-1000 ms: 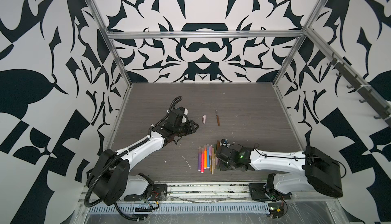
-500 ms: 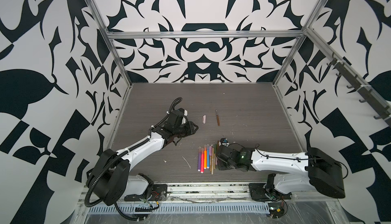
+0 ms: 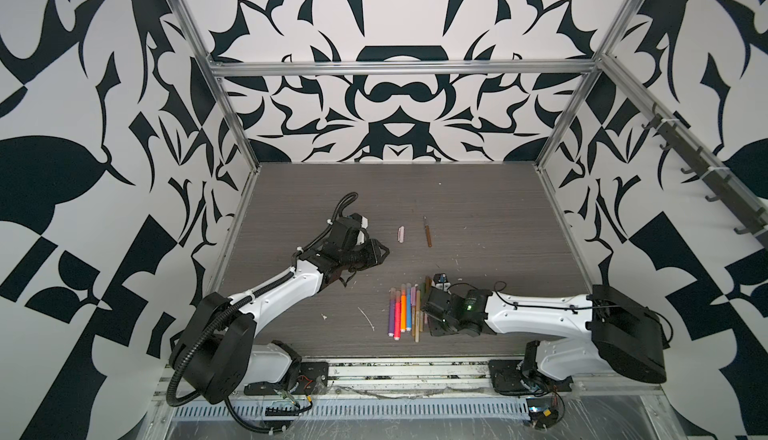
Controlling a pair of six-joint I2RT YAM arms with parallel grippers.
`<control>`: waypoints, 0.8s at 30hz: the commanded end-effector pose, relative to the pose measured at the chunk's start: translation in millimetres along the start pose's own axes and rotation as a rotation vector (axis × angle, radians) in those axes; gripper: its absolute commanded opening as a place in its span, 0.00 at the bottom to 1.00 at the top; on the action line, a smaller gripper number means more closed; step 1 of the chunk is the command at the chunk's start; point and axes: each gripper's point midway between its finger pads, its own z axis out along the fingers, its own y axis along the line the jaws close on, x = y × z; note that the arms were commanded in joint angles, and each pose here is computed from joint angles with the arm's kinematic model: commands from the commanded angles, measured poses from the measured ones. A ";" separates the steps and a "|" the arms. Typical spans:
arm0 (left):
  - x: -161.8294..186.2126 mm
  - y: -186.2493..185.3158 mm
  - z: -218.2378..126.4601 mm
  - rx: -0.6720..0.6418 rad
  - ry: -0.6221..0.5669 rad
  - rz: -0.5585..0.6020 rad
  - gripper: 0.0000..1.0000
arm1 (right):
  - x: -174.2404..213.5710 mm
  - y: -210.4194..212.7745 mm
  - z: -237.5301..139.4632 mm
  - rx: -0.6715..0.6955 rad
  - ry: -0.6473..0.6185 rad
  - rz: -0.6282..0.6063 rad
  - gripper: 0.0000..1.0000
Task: Open the pen caps
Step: 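Position the right gripper over the green pen with tan cap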
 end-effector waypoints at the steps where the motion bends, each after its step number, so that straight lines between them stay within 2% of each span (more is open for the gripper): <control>1: 0.6 -3.0 -3.3 0.016 -0.005 -0.001 0.39 | -13.3 -13.5 -15.4 0.070 -0.074 0.034 0.27; 6: 1.2 -2.1 -2.0 0.017 -0.004 -0.004 0.39 | -14.0 -17.7 -16.6 0.082 -0.085 0.035 0.27; 24: 4.5 -0.2 1.0 0.017 0.012 -0.015 0.39 | -7.0 -0.9 0.2 0.070 -0.008 -0.037 0.28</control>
